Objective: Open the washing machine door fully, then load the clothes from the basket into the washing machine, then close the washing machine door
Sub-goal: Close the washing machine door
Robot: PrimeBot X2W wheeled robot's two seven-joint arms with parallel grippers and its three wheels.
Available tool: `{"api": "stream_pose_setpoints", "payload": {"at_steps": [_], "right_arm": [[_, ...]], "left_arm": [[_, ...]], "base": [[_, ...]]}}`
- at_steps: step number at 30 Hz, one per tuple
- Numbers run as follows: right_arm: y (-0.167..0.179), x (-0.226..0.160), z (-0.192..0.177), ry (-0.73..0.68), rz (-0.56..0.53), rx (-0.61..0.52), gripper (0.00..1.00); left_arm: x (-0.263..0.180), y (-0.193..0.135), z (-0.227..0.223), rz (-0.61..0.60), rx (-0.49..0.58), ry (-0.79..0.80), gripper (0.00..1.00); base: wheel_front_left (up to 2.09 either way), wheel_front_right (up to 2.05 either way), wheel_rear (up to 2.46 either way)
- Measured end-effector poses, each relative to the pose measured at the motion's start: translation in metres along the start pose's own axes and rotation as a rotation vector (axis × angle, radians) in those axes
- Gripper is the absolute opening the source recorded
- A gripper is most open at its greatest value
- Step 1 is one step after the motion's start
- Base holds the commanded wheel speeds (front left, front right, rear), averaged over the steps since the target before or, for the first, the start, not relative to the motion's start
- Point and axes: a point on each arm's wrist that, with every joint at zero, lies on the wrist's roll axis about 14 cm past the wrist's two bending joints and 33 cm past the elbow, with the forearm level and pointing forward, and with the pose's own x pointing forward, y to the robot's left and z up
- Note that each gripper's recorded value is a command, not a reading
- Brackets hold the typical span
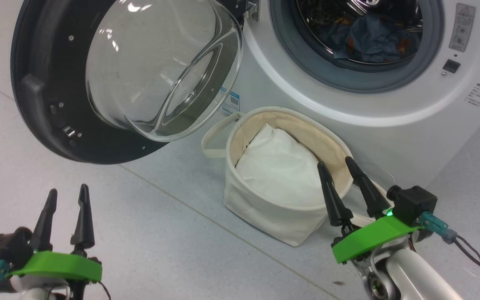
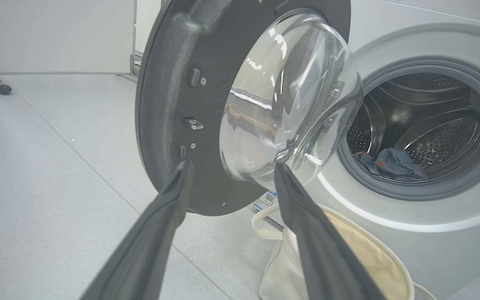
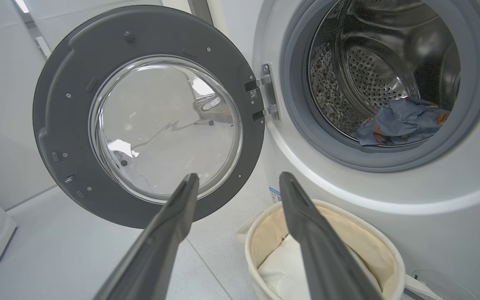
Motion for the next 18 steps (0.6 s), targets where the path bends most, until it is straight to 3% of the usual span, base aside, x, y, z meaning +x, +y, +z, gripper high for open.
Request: {"api": "stream_pose_setpoints", "payload": {"at_steps": [7, 8, 9, 14, 18], "right_arm": [[-0.003, -0.001, 0.001, -0.003, -0.01, -0.001, 1.0], [-0.003, -0.001, 0.002, -0.005, -0.01, -0.002, 1.0], [-0.003, -0.001, 0.002, -0.005, -0.01, -0.002, 1.0], [-0.004, -0.002, 0.006, -0.015, -0.017, -0.008, 1.0], [-0.006, -0.003, 0.011, -0.028, -0.028, -0.014, 1.0]], "left_arm": [[0.0, -0.003, -0.001, -0.005, -0.005, 0.001, 1.0], [0.0, -0.004, 0.0, -0.01, -0.003, -0.001, 0.89], [0.0, -0.004, 0.0, -0.01, -0.003, -0.001, 0.03], [0.005, -0.014, 0.028, -0.049, -0.007, -0.09, 0.0], [0.009, -0.008, 0.066, -0.035, -0.113, -0.192, 0.0]], "base": [[0.0, 0.0, 0.0], [0.0, 0.0, 0.0], [0.0, 0.0, 0.0], [0.0, 0.0, 0.0], [0.0, 0.0, 0.0]]}}
